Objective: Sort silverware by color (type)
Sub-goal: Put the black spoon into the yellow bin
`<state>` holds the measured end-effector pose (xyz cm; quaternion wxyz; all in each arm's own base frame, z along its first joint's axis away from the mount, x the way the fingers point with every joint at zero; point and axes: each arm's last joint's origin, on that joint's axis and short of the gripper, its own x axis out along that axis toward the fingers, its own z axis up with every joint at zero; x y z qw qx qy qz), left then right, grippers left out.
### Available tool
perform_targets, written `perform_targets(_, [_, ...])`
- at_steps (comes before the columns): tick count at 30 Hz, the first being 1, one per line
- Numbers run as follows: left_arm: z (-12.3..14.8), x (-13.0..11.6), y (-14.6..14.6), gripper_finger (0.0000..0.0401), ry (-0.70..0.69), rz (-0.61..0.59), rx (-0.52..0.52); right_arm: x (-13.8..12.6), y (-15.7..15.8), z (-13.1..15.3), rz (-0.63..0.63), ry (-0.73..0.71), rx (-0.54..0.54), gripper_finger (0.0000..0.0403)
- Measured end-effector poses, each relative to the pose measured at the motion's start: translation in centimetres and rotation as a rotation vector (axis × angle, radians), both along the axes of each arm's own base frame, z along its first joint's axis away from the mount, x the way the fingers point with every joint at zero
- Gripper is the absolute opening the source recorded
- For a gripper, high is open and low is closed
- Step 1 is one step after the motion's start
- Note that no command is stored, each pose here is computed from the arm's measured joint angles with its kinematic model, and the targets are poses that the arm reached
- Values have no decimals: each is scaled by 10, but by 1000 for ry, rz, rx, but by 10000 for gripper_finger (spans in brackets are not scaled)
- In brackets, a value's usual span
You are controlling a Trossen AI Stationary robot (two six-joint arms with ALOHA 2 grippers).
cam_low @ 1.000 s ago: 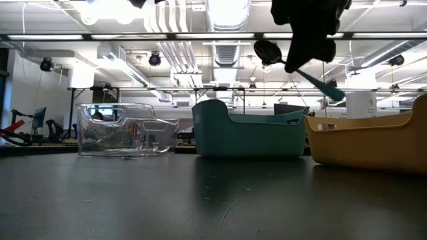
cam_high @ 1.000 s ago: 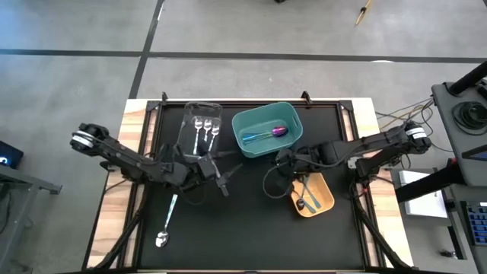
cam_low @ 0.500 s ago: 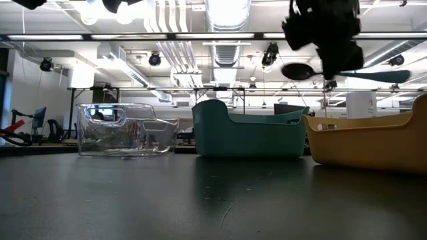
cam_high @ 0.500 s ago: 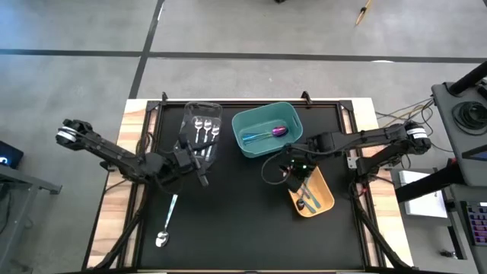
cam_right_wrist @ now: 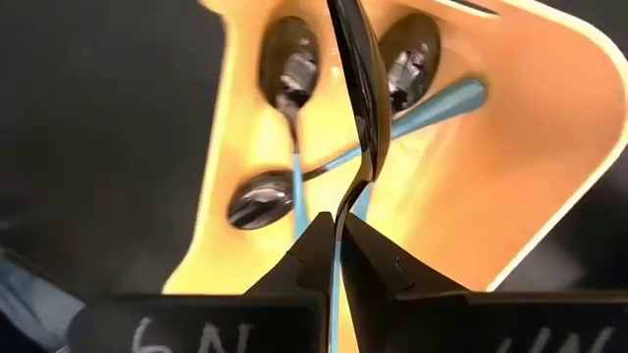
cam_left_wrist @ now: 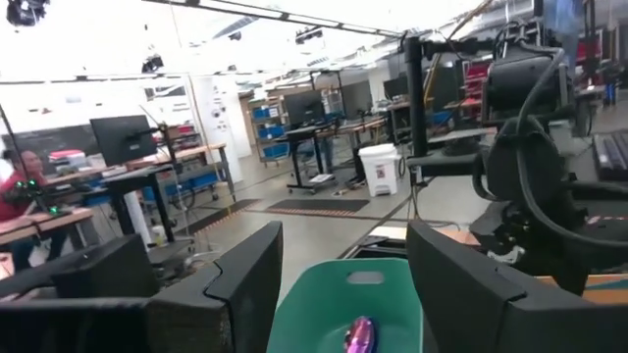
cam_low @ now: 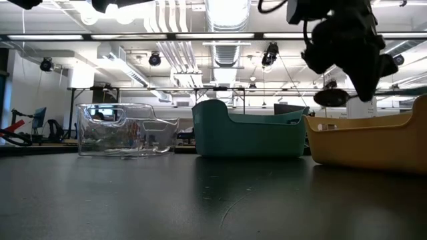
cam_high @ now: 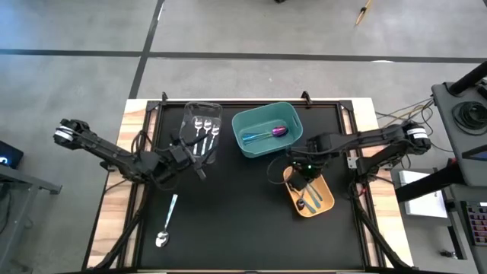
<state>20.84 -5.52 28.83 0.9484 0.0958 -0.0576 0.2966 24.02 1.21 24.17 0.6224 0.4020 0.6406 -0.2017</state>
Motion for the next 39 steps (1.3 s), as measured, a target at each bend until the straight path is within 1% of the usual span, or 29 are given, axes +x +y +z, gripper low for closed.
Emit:
perform_targets(3, [0,0,0,199,15,8,20,-2,-1,-10,-10,12,-3,9])
perform_targets(11, [0,-1,1,199,40,41,48,1,-1,-29,-58,-38,4,9])
perform_targets(14, [0,-1,1,199,46,50,53,-1,-1,-34,-65,-31,6,9])
perform_targets(30, [1,-1,1,199,44,57,51,1,-1,-37,-80,-43,8,9])
perform_targets(39, [1,-1,1,199,52,59,60,-1,-2,-40,-83,-38,-20,9])
